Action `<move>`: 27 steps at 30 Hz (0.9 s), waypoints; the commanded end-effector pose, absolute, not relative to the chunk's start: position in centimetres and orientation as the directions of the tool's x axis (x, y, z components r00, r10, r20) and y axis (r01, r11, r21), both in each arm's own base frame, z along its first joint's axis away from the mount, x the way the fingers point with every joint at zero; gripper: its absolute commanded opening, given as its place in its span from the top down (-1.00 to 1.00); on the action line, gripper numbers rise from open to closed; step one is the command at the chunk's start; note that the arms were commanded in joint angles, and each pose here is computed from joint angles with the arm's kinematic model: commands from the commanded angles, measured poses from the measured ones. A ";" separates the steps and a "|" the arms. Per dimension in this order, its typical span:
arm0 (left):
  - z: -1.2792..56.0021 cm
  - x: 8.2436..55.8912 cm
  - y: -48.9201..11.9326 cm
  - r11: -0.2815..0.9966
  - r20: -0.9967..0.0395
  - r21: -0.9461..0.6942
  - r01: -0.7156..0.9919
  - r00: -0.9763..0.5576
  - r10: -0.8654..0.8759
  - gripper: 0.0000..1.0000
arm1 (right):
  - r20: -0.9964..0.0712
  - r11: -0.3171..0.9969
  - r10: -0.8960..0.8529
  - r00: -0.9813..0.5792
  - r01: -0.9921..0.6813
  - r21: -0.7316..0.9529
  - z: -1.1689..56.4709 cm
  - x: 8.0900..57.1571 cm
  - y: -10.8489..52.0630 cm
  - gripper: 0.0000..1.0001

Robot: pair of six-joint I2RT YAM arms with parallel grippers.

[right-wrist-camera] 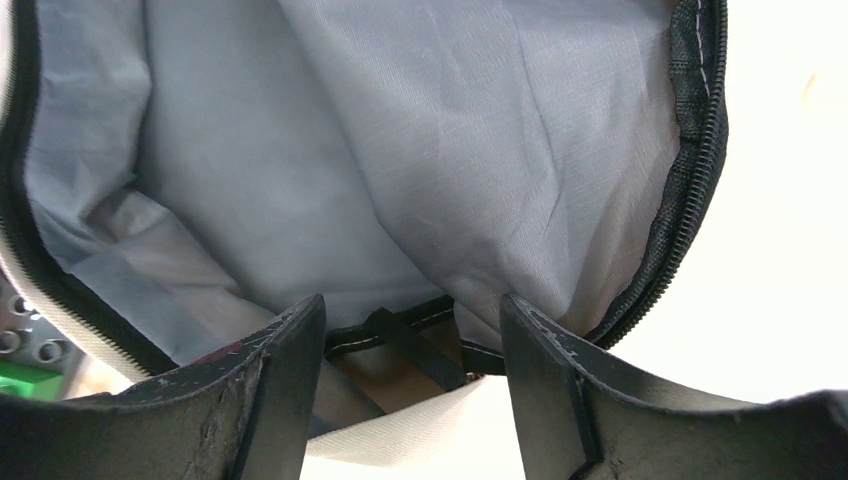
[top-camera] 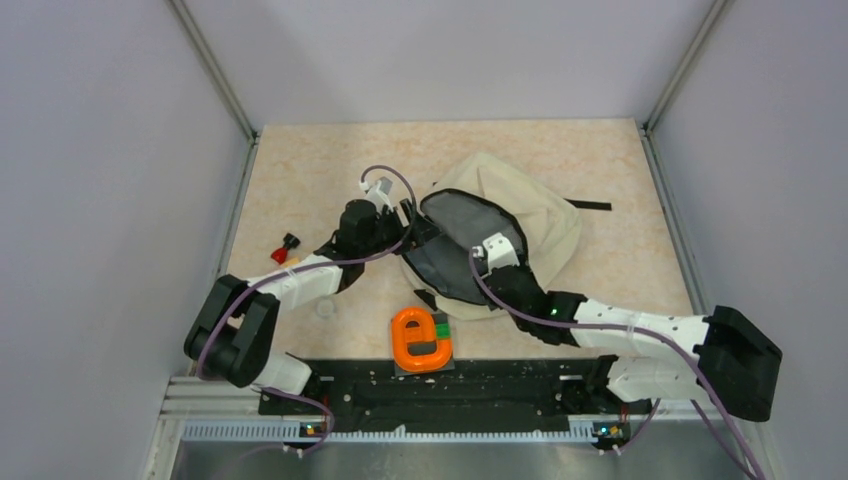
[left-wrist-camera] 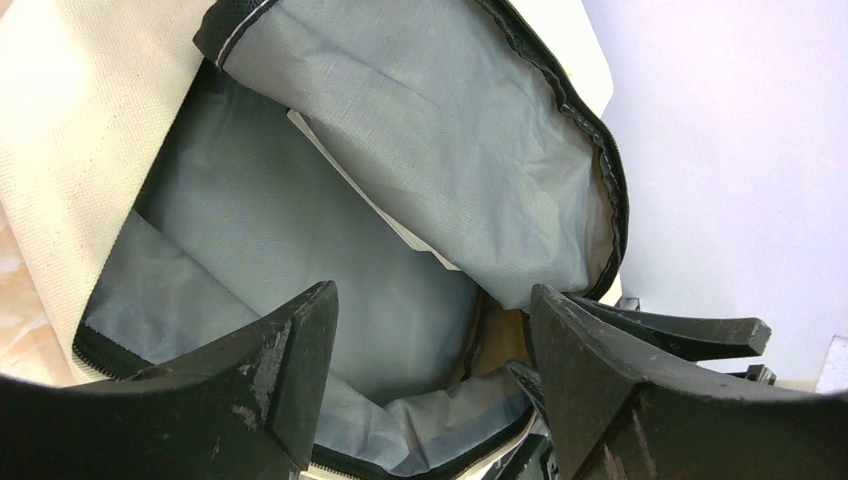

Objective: Pack the student bag
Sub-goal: Zip the student bag at the center of the board.

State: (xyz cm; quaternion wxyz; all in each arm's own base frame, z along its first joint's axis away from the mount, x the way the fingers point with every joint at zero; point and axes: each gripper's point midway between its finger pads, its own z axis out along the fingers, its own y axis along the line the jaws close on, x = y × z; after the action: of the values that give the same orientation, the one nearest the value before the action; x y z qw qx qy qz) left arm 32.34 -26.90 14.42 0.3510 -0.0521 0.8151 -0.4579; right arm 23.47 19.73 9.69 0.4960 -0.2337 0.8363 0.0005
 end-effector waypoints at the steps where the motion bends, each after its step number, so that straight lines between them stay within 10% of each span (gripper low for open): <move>1: 16.2 32.5 -26.9 0.547 -0.554 -0.786 0.290 -0.723 -0.413 -0.50 | -0.849 0.892 -0.406 -0.337 -0.348 -0.288 11.6 24.5 20.4 -0.20; 14: 17.0 33.0 -26.9 0.582 -0.626 -0.728 0.361 -0.697 -0.350 -0.49 | -0.877 0.957 -0.278 -0.392 -0.190 -0.218 12.4 23.7 18.2 0.96; 27: 23.3 35.3 -33.8 0.559 -0.884 -0.399 0.727 -0.466 -0.026 -0.45 | -0.904 0.993 0.116 -0.410 0.042 0.109 10.5 21.6 14.5 1.00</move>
State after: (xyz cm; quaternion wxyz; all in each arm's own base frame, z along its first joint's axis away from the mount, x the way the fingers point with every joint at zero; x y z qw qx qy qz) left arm 35.21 -31.40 22.01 0.4346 0.1314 0.7833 -0.4246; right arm 22.06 15.37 11.20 0.5387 -0.0203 0.8420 0.0193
